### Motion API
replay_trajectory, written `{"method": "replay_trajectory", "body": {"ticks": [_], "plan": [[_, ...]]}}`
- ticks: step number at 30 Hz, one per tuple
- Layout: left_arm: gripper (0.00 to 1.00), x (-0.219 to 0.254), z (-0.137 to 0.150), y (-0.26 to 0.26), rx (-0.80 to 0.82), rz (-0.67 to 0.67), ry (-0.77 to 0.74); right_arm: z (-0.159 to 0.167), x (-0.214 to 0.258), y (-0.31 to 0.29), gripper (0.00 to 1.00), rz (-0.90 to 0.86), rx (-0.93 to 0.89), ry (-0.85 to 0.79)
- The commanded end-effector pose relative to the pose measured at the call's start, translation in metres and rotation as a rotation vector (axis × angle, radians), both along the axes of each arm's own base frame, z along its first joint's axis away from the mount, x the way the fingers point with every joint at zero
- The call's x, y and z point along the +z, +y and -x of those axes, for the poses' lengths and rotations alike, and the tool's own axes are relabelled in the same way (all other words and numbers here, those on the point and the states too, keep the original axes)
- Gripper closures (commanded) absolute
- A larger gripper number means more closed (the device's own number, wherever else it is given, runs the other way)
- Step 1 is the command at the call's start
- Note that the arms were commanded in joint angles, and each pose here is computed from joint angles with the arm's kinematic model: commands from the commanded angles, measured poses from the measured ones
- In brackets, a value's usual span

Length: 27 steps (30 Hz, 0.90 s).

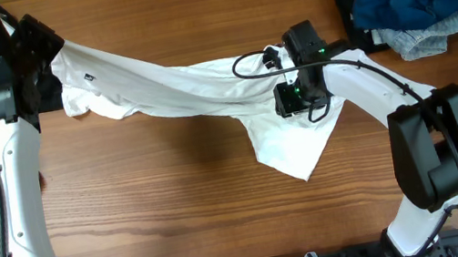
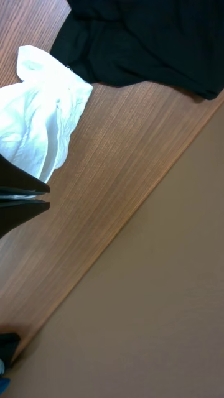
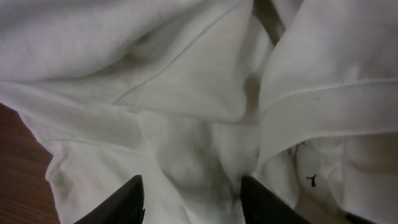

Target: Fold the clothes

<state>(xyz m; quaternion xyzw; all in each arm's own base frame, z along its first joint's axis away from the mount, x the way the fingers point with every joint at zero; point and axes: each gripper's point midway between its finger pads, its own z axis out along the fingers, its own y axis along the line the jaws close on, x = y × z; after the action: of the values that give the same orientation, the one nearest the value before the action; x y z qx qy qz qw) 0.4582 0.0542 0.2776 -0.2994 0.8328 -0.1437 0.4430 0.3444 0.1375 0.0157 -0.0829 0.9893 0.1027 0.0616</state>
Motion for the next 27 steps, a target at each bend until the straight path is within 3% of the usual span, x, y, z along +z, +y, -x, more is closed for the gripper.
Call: {"method": "replay_trajectory", "body": {"ticks": [1, 2, 4, 6, 11, 18, 27], "plan": [[0.96, 0.007, 0.001, 0.002, 0.0, -0.026, -0.012, 0.004, -0.01, -0.003, 0.57, 0.022, -0.009, 0.003], [0.96, 0.007, 0.001, 0.002, 0.0, -0.026, -0.01, 0.004, -0.011, -0.004, 0.61, 0.022, -0.009, 0.001], [0.96, 0.006, 0.001, 0.003, 0.003, -0.028, -0.008, 0.002, -0.014, -0.008, 0.84, 0.042, -0.023, -0.01], [0.96, 0.006, 0.001, 0.003, 0.003, -0.028, -0.008, -0.001, -0.014, -0.012, 0.96, 0.067, -0.055, -0.022], [0.96, 0.013, 0.001, 0.004, -0.008, -0.057, -0.025, -0.022, 0.016, -0.015, 0.96, 0.058, -0.097, -0.097], [0.96, 0.051, 0.025, 0.015, 0.015, -0.09, -0.084, -0.06, 0.159, -0.036, 0.96, -0.012, -0.142, -0.379], [0.96, -0.022, 0.059, 0.0, -0.046, -0.057, 0.244, -0.071, 0.151, -0.034, 0.96, -0.014, -0.131, -0.389]]}}
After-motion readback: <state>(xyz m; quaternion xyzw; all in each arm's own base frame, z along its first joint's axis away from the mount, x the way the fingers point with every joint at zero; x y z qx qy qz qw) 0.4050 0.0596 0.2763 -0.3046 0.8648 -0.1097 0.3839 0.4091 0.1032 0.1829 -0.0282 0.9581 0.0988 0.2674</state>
